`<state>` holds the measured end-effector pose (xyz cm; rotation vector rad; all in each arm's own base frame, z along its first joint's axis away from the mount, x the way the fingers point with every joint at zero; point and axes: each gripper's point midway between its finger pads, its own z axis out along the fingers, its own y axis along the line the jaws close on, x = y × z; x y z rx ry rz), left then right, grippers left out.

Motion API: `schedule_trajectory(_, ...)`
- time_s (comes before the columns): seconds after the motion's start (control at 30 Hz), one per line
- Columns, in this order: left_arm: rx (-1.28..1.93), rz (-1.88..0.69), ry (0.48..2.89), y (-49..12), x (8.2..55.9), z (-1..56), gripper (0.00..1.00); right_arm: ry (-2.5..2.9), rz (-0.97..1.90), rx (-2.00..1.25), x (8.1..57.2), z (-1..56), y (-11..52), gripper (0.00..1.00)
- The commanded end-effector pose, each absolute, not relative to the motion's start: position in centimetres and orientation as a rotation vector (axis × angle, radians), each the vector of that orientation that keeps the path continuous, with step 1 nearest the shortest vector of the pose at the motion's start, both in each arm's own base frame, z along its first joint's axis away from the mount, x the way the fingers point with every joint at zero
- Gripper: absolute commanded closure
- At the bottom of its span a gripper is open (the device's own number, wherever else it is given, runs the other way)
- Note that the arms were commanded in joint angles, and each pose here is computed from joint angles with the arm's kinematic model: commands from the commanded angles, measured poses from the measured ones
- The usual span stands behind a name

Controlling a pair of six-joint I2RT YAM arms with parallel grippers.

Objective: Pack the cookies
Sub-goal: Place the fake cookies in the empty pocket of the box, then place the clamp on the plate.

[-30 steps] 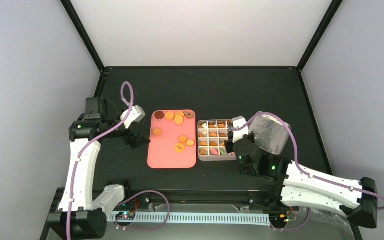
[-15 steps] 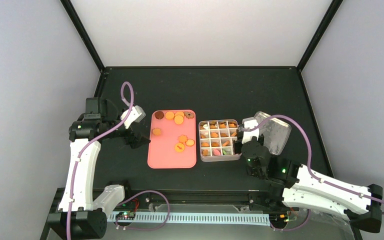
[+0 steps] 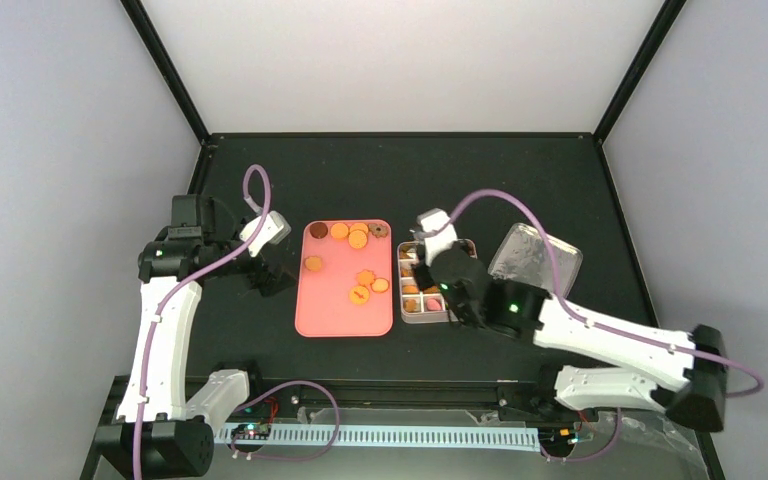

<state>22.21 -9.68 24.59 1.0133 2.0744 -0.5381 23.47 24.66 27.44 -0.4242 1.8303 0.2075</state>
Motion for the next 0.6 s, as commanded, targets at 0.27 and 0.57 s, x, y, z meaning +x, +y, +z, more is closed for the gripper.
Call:
schedule_trajectory(0.27, 0.801, -0.302, 2.311, -4.5, 25.6, 21.0, 0.01, 2.173, 0.421, -0.61, 25.4, 21.0, 39.9, 0.87)
schedule_trajectory(0.57, 0.815, -0.318, 2.296, -4.8, 25.2, 20.9, 0.01, 2.479, 0.622, -0.493, 28.0, 12.9, 42.0, 0.88)
